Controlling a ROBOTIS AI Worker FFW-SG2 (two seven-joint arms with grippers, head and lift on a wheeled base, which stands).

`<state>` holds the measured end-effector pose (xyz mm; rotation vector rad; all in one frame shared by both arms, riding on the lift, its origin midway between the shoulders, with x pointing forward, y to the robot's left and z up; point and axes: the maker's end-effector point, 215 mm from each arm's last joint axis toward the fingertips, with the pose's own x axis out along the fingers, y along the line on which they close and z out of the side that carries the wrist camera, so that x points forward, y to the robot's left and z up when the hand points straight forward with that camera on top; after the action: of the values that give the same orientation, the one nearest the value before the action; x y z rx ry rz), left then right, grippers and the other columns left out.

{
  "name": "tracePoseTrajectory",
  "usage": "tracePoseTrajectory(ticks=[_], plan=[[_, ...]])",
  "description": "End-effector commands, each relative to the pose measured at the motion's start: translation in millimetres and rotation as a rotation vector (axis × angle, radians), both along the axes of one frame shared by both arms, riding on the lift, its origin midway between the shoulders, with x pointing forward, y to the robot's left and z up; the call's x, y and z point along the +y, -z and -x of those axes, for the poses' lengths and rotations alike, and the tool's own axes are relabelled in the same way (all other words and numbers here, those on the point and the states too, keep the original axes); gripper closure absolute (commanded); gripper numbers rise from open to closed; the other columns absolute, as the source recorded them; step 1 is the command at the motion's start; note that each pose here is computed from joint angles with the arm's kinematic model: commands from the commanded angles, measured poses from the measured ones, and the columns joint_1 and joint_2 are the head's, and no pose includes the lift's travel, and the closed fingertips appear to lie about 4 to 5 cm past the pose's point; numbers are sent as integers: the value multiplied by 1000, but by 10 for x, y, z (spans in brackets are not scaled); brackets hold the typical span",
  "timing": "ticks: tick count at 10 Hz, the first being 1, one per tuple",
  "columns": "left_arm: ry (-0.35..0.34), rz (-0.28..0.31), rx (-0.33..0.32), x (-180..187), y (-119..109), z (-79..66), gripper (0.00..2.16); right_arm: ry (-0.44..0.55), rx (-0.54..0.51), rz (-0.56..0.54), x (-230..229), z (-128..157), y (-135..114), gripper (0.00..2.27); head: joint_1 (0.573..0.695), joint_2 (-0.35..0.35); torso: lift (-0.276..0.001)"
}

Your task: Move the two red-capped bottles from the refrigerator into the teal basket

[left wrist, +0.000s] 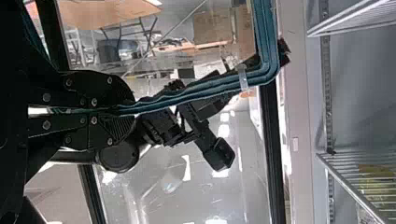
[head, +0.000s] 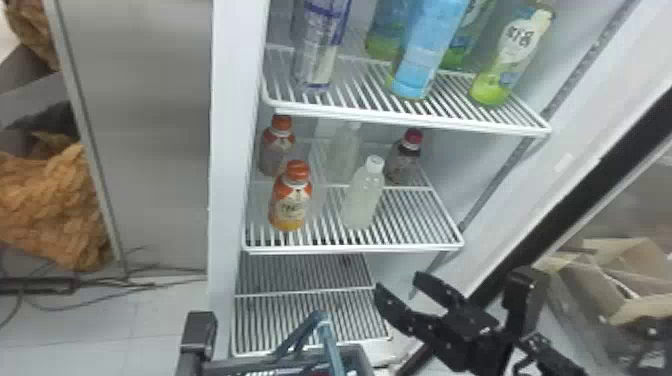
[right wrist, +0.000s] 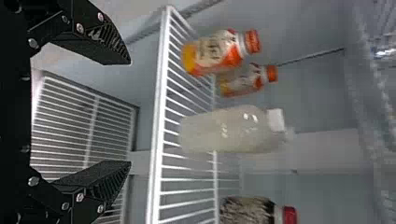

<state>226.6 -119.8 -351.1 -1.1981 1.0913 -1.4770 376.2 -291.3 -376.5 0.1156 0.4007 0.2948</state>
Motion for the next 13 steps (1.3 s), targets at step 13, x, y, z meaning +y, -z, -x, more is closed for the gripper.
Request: tracePoseTrajectory(ticks=[13], plan=[[9, 6, 2, -28, -25, 26, 1105, 256, -515, 5, -759, -1217, -938, 85, 695, -350, -228]])
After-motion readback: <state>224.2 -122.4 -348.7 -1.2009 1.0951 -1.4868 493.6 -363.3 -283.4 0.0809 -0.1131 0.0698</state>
